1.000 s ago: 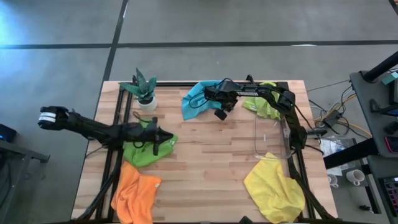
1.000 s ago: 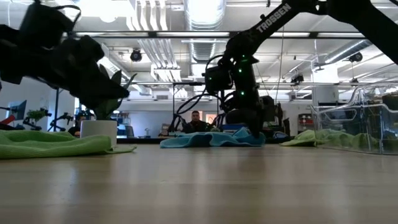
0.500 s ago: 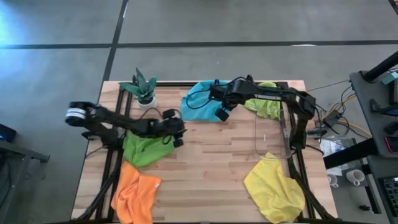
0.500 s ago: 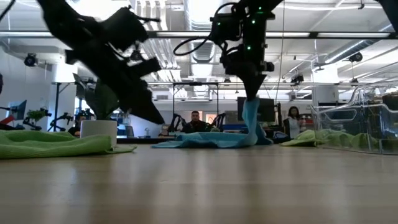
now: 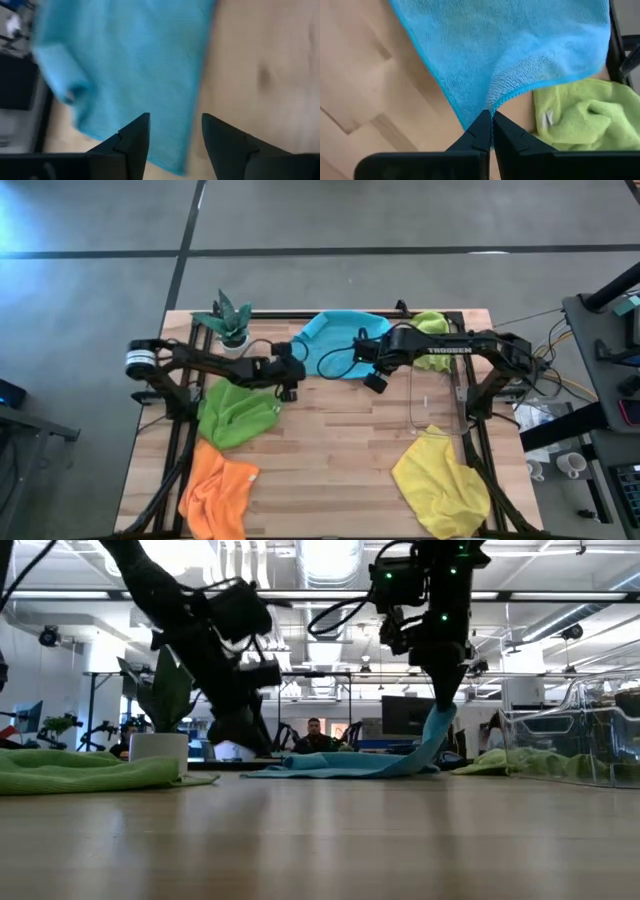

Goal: Fold microfiber towels
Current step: Fold the blue microfiber cloth

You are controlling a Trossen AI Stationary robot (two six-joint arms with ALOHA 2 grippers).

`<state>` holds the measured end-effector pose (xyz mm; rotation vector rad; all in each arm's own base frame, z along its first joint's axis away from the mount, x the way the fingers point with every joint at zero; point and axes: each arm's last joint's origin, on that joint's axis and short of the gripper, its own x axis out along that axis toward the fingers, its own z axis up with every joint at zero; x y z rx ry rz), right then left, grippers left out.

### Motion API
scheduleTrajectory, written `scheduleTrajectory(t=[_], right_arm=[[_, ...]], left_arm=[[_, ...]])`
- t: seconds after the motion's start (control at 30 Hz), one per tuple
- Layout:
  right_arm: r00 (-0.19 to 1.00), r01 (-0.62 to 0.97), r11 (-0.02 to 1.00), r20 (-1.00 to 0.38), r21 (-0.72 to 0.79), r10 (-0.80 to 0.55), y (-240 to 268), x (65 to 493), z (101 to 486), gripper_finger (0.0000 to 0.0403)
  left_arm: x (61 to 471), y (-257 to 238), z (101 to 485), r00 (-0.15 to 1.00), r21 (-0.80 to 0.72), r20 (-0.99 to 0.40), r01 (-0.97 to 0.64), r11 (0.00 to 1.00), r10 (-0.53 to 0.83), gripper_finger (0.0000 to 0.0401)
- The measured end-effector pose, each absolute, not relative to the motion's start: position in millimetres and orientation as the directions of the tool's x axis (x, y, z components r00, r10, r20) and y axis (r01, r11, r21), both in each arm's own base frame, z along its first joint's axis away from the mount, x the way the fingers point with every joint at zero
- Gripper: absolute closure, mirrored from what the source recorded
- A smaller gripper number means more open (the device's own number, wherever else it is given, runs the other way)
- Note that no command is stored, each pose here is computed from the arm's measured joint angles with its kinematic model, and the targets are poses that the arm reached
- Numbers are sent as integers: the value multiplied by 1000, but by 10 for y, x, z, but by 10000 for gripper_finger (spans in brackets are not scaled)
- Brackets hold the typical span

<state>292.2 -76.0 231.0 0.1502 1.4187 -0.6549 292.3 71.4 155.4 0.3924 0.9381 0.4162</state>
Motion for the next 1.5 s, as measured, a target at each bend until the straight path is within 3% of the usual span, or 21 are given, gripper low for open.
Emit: scheduleTrajectory(t=[0.4,0.57,0.67,0.8,0.9,1.1,1.2,1.5], right_arm=[[101,511,830,-944,-223,-315,-778,2910,2285,394],[124,511,834,-943,-207,-310,-783,2943,2278,394],[127,507,840,-947,-193,-295,-778,2944,2276,394],[127,506,842,-949,-189,-290,-775,2942,2277,394],[130,497,847,-948,-191,-290,-773,2935,2290,394],[189,467,864,-934,-186,-304,-756,2868,2477,394],[247,458,871,-915,-178,-317,-742,2842,2647,394],[406,501,851,-826,-156,-390,-708,2686,3205,394]], left_arm=[[2839,993,1356,452,369,-817,-70,927,359,238],[2955,1102,1250,403,407,-818,-99,908,410,246],[3022,1134,1214,388,410,-823,-99,907,415,281],[3063,1144,1133,357,399,-843,-83,913,401,372],[3049,1131,1125,328,386,-858,-94,918,394,393],[2845,940,1527,317,345,-875,-120,931,366,400],[2767,898,1977,431,341,-810,-205,917,398,400],[2372,767,2810,628,302,-633,-338,891,453,401]])
